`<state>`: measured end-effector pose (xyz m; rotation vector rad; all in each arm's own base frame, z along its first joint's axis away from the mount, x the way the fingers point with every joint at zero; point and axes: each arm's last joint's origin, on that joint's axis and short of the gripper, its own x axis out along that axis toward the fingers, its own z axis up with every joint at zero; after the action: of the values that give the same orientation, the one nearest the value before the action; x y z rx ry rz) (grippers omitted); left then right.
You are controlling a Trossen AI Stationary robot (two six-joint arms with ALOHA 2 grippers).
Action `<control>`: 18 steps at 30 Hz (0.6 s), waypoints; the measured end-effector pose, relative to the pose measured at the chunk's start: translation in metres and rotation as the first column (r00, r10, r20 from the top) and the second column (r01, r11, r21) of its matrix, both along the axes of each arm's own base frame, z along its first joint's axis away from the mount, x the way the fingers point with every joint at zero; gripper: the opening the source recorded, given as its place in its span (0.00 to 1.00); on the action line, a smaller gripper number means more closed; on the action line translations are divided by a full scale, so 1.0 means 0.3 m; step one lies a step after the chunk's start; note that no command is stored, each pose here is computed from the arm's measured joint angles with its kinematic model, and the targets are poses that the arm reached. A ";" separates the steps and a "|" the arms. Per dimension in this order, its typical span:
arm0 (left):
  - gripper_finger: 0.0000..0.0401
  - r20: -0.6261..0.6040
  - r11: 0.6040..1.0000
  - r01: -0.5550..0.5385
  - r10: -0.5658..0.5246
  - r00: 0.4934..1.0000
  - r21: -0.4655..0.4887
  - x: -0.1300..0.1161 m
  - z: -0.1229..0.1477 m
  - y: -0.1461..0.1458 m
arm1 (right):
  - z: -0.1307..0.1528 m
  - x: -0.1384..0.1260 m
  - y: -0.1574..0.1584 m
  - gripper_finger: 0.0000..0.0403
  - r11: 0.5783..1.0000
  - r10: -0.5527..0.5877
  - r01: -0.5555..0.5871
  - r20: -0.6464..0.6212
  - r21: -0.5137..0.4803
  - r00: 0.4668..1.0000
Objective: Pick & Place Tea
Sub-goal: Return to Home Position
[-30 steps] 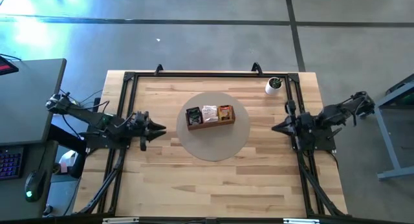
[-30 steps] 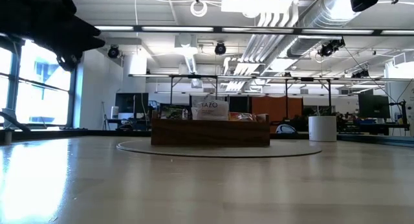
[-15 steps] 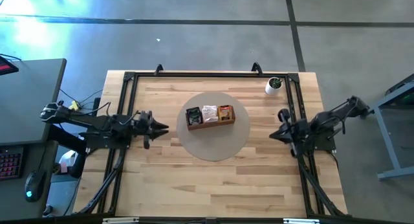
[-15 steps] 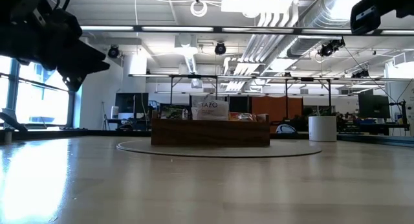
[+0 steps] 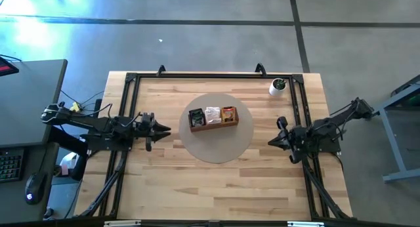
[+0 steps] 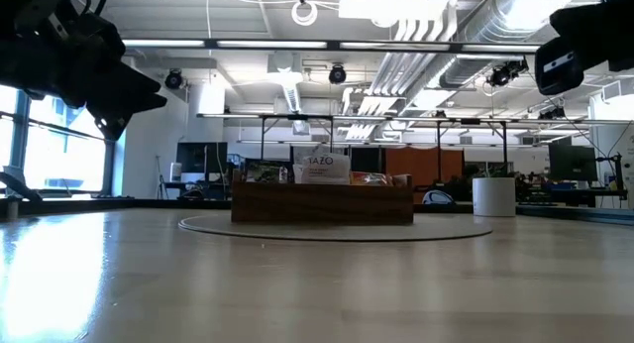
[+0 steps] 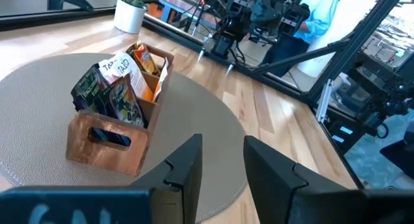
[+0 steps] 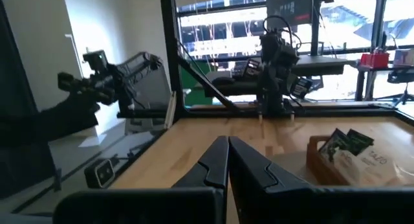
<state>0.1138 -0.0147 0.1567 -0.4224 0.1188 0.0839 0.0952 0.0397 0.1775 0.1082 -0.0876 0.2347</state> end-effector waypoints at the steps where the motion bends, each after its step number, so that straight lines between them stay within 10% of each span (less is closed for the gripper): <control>1: 0.28 0.000 1.000 0.000 0.000 1.000 0.000 0.000 0.000 0.000 | -0.002 0.000 0.000 0.02 1.000 -0.007 0.007 -0.003 -0.012 1.000; 18: 0.28 -0.007 1.000 0.001 -0.001 1.000 0.002 0.000 -0.003 0.000 | -0.057 0.022 -0.042 0.01 0.928 -0.325 0.292 -0.122 -0.229 0.938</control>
<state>0.1137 -0.0147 0.1558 -0.4197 0.1259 0.0844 0.1017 0.0270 0.1605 -0.0967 0.0790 -0.0831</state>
